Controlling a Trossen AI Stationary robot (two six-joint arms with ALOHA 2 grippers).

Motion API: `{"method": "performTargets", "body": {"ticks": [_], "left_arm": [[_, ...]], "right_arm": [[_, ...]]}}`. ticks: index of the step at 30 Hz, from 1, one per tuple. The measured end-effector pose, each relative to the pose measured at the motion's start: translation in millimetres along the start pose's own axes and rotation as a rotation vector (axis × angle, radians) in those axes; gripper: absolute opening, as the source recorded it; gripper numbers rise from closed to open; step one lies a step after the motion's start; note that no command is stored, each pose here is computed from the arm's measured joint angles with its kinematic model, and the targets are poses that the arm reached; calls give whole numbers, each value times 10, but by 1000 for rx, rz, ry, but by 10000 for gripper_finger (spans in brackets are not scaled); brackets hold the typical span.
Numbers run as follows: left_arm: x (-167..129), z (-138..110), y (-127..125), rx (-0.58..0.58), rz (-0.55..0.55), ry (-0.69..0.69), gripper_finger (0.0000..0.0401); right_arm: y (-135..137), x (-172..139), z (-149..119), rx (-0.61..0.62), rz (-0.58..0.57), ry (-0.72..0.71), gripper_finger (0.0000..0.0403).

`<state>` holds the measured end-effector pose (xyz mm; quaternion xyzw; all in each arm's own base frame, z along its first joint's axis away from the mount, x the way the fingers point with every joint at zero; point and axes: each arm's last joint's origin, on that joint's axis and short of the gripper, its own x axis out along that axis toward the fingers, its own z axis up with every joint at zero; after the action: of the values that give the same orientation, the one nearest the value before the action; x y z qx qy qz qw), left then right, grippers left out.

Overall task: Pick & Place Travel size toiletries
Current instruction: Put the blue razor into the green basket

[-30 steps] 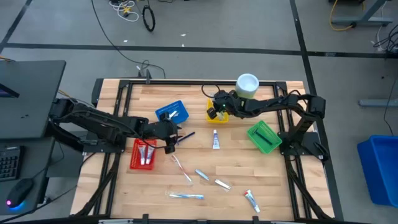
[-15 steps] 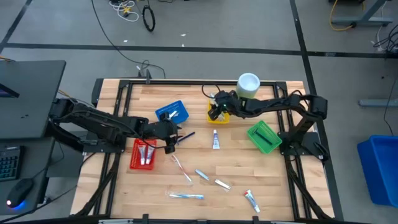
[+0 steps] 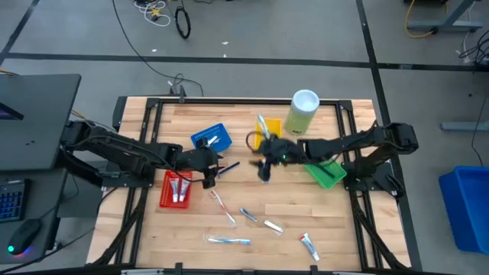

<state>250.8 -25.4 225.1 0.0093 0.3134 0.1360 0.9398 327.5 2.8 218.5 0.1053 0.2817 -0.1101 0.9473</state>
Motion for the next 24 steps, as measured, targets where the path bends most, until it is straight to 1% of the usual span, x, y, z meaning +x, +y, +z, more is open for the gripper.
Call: {"method": "performTargets", "body": {"ticks": [2,4,7,9,11,15,24], "left_arm": [[0,0,0,-13,0,0,181],[0,0,0,-12,0,0,181],[0,0,0,-8,0,0,181],[0,0,0,-17,0,0,181],[0,0,0,-34,0,0,181],[0,0,0,-39,0,0,181],[0,0,-1,-38,-1,0,181]], "right_arm": [[139,-28,-86,15,50,57,211],[247,-59,-170,21,64,110,207],[358,-105,-292,30,64,193,204],[398,-129,-346,61,43,225,204],[423,-144,-372,85,5,225,207],[439,-157,-384,95,-65,192,215],[438,-157,-384,96,-74,187,229]]}}
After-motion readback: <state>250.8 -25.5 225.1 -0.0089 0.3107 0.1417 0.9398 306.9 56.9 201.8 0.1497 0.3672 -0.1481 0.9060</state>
